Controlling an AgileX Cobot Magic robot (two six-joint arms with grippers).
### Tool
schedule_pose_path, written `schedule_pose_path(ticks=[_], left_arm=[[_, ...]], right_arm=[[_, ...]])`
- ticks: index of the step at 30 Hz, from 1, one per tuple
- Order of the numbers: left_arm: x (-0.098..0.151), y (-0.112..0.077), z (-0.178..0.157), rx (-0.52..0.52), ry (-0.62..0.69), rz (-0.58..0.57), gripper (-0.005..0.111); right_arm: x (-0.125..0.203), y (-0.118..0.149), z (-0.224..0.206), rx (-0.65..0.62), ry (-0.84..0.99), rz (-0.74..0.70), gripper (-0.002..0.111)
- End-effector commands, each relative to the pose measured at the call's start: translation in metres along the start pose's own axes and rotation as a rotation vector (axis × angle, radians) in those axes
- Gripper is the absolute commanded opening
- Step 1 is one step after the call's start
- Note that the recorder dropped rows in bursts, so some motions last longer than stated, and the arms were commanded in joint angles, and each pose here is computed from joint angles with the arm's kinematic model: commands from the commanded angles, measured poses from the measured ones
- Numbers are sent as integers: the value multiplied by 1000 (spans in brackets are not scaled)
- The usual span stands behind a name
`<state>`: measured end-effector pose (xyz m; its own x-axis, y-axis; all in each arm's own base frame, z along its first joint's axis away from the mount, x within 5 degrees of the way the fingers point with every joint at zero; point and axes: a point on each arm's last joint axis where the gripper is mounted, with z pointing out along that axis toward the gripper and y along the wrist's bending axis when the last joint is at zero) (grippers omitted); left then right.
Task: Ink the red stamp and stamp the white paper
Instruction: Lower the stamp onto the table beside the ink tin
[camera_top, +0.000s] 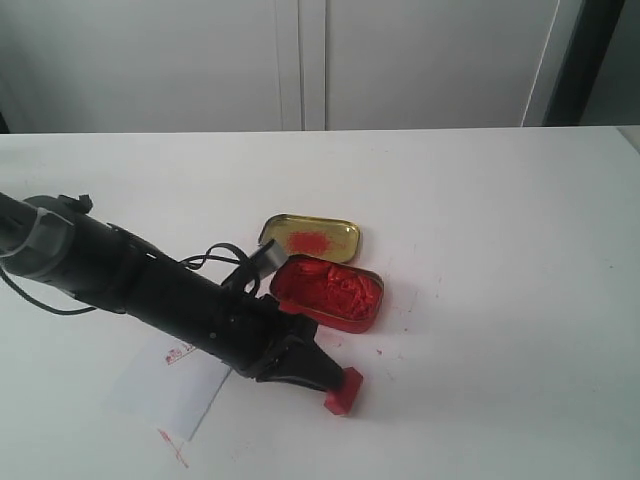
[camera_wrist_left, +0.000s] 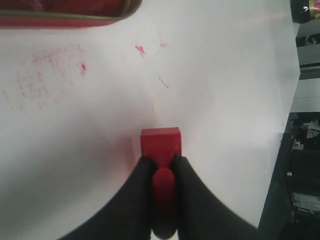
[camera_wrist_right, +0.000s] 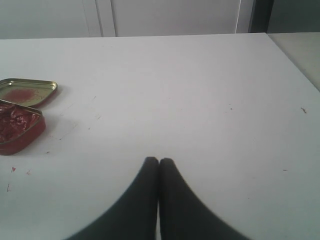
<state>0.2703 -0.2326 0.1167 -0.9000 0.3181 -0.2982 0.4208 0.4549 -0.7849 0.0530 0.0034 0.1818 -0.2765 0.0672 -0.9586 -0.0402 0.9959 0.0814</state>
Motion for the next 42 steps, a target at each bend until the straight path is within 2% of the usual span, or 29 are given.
schedule_pose_path(ticks=[1, 14, 16, 20, 24, 28, 35, 42], left_arm=[[-1, 1, 2, 21, -5, -12, 0], [-1, 5, 3, -11, -4, -24, 0], [-1, 8, 3, -38, -5, -45, 6], [0, 8, 3, -47, 5, -42, 27], [0, 8, 3, -47, 5, -46, 36], [0, 8, 3, -47, 5, -48, 56], [0, 5, 0, -53, 9, -31, 59], [1, 6, -5, -123, 38, -21, 59]], right_arm=[[0, -1, 0, 7, -15, -3, 0], [0, -1, 0, 7, -15, -3, 0], [0, -1, 0, 7, -15, -3, 0], [0, -1, 0, 7, -15, -3, 0], [0, -1, 0, 7, -15, -3, 0], [0, -1, 0, 7, -15, -3, 0], [0, -1, 0, 7, -15, -3, 0], [0, -1, 0, 7, -15, -3, 0]])
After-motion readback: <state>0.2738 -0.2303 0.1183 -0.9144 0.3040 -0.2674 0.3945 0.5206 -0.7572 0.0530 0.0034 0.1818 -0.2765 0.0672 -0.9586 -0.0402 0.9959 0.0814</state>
